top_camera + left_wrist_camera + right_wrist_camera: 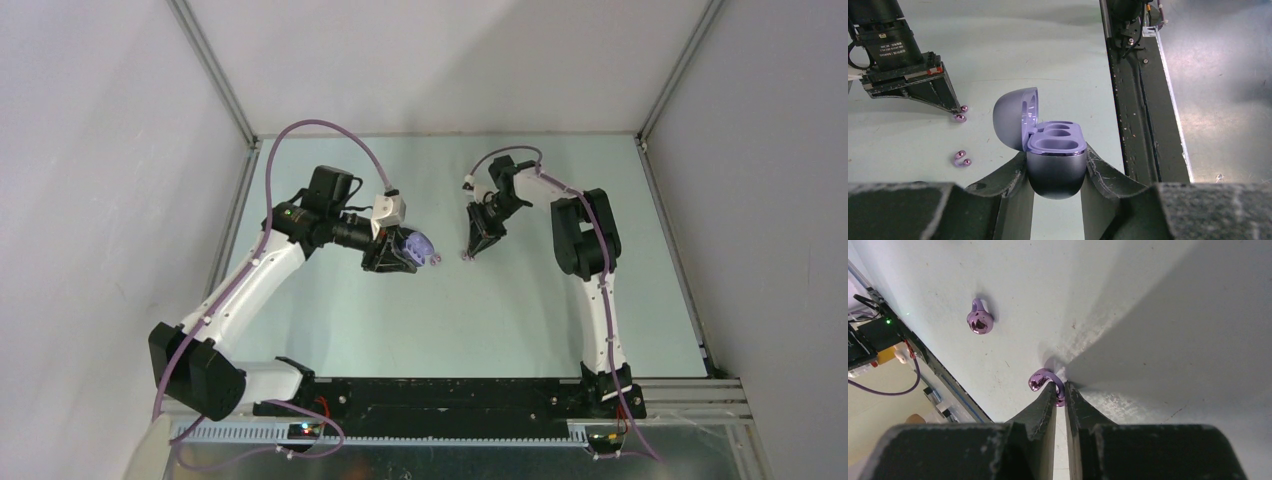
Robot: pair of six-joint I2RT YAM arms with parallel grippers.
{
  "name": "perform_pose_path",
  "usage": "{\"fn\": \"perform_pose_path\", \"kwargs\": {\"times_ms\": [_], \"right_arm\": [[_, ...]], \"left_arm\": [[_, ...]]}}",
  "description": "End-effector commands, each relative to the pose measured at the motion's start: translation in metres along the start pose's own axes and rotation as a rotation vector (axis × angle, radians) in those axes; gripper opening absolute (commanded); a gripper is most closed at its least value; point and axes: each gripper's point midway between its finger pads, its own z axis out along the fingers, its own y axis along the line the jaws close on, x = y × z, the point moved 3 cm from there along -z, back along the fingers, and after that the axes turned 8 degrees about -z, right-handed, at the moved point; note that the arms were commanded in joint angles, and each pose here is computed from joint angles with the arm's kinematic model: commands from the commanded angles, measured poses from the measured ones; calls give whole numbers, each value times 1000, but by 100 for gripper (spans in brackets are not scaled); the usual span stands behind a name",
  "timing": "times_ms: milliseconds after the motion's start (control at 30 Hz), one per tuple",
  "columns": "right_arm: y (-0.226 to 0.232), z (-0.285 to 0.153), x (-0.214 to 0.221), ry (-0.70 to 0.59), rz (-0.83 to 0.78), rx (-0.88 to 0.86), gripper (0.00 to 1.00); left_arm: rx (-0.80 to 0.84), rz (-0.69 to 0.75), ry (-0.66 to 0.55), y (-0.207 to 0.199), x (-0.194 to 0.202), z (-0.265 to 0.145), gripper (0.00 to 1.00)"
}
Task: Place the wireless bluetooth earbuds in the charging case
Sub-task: Pick up the left earbud from the center of the board.
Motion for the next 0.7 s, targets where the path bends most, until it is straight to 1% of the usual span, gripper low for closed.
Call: {"fn": "perform_pose_path", "kwargs": {"times_ms": [0, 167, 300, 400, 467, 567, 600, 633, 667], "right_arm": [[2, -9, -3, -43, -63, -22, 13], [15, -42, -7, -130, -117, -44, 11], [28, -61, -7, -192, -191, -63, 9], [39, -75, -7, -235, -230, -92, 7], [52, -95, -10, -295, -280, -88, 6], [63, -123, -14, -382, -342, -25, 5], [74, -138, -13, -425, -374, -1, 5], [76, -148, -18, -468, -406, 43, 5], [90, -165, -17, -518, -446, 74, 5]], "left_arm": [[8, 41, -9, -6, -3, -1, 0], [11, 36, -8, -6, -2, -1, 0], [15, 21, -7, -5, -1, 2, 0], [-7, 10, -26, 3, -4, 5, 0], [-45, -27, -37, 12, -2, 9, 0], [-88, -80, -84, 26, -7, 14, 0], [-93, -104, -88, 29, -3, 17, 0], [-98, -120, -118, 32, -9, 18, 0], [-97, -146, -125, 34, -7, 21, 0]]}}
